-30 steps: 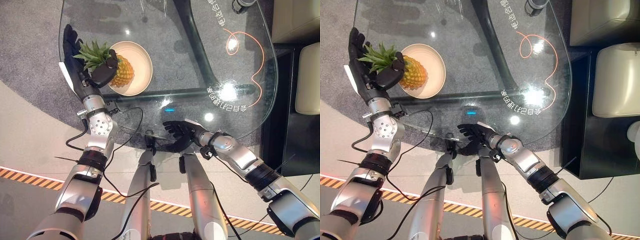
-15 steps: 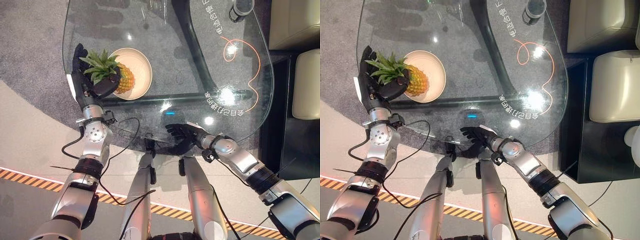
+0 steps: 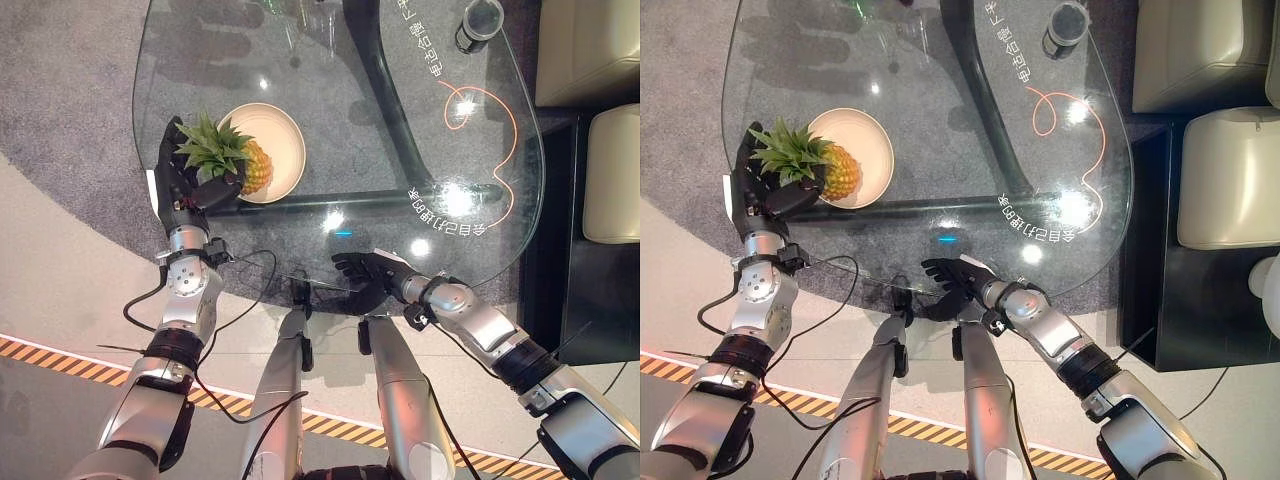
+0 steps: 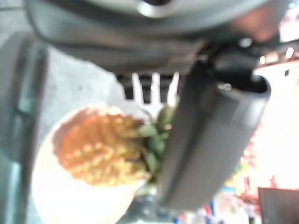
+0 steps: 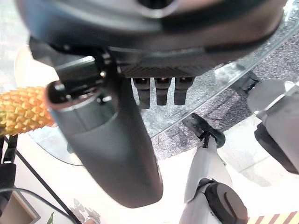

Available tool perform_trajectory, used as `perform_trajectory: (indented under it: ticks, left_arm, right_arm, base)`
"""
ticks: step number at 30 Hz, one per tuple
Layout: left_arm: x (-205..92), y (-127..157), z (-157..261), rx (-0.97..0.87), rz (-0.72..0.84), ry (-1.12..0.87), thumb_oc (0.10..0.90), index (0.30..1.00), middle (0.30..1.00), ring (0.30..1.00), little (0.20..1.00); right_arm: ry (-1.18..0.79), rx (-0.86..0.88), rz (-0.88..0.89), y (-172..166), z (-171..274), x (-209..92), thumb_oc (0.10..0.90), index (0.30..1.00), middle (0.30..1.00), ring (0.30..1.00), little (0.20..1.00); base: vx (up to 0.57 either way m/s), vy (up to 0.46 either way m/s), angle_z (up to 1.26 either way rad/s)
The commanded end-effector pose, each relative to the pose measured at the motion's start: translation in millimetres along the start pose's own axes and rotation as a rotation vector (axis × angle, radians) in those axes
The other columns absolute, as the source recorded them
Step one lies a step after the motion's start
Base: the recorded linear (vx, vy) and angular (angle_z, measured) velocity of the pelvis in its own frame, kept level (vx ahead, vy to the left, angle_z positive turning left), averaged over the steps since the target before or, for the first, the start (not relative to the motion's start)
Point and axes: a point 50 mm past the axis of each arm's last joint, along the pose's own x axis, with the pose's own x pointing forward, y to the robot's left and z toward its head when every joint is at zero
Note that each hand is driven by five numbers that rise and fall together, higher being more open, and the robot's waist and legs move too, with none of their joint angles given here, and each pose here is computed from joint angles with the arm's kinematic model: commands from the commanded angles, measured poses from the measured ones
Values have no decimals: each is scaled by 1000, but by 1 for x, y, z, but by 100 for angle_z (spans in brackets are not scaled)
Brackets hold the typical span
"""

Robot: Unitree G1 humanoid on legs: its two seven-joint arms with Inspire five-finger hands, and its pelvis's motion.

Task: Pick up the fruit to the plate

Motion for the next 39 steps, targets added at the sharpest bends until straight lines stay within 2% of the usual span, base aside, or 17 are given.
perform_trajectory:
  ticks: [1, 10, 17, 31, 39]
  left_arm:
    - [9, 12, 25, -24, 8, -116, 800, 900, 900, 900, 900]
    - [-7, 13, -2, -23, -34, 17, 800, 900, 900, 900, 900]
    - [-23, 27, -20, -54, 5, 104, 800, 900, 900, 900, 900]
    - [-49, 37, -44, -46, -12, 221, 800, 900, 900, 900, 900]
    - [-78, 39, -67, -27, -74, 352, 800, 900, 900, 900, 900]
  right_arm:
    - [-163, -7, 50, 16, 21, -8, 800, 900, 900, 900, 900]
    - [-172, 2, 47, 18, 19, -8, 800, 900, 900, 900, 900]
    - [-167, 9, 43, 18, 16, -10, 800, 900, 900, 900, 900]
    - [-157, 39, 27, 17, 1, -16, 800, 900, 900, 900, 900]
    - [-130, 70, 16, 20, -17, -24, 800, 900, 900, 900, 900]
  base:
    - [0, 0, 0]
    - [-13, -39, 0]
    - [-11, -41, 3]
    - [-3, -33, 4]
    - [-1, -25, 5]
